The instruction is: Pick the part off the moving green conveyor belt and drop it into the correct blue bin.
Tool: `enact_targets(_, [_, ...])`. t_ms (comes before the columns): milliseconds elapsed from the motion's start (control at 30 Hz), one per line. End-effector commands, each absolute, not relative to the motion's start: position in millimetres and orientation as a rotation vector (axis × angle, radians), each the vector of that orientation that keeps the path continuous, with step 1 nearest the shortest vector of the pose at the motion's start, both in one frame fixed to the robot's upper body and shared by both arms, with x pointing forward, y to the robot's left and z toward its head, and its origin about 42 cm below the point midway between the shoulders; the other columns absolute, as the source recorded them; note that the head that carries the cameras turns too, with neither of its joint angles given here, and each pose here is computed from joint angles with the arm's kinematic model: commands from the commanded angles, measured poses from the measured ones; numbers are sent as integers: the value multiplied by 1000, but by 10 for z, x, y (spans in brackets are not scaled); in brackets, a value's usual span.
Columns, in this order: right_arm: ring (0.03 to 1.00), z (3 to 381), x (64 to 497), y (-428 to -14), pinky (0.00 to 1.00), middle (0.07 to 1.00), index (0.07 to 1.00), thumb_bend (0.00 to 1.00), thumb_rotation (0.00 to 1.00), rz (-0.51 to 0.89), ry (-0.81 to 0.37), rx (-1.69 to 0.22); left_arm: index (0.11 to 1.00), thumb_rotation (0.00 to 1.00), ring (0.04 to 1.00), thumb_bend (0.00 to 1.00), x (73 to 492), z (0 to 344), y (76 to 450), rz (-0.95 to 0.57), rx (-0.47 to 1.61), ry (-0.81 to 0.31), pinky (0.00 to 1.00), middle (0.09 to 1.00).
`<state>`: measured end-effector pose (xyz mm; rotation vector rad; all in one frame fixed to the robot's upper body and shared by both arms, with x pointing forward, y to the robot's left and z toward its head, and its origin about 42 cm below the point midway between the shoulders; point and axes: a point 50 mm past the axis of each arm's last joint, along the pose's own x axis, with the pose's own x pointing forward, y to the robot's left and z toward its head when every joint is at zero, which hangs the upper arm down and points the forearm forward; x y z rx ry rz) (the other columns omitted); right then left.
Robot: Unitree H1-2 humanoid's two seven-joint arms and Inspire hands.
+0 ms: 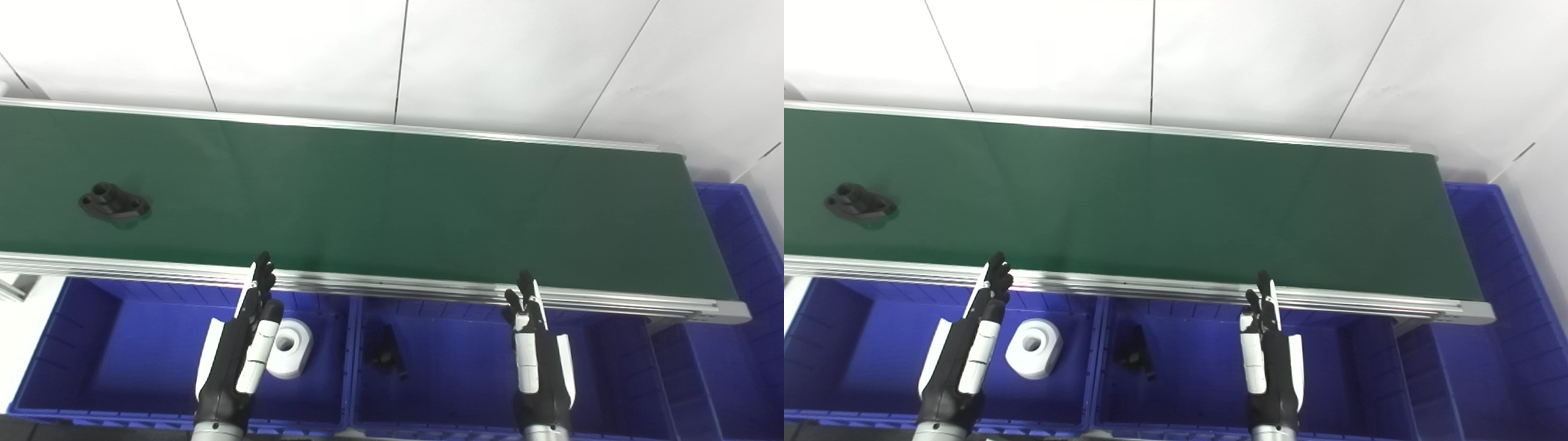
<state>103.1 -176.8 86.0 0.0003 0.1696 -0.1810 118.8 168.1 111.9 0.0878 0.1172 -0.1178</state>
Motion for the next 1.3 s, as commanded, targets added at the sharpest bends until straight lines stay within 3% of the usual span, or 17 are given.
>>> enact_targets(0, [962,953,1061,-1748,938,993,997,838,1000,-179,106,11,1000,997,983,575,1201,1182,1682,-116,74,80,1000,1000])
enact_targets(633, [957,957,1044,-1767,941,990,1000,828,1000,-172,108,9,1000,991,981,607,1180,1184,1667,-123,68,88,1000,993])
enact_targets(1267, [964,807,930,-1946,927,1000,1000,787,1000,-153,125,-26,1000,991,961,566,1125,1022,1515,-132,66,91,997,990])
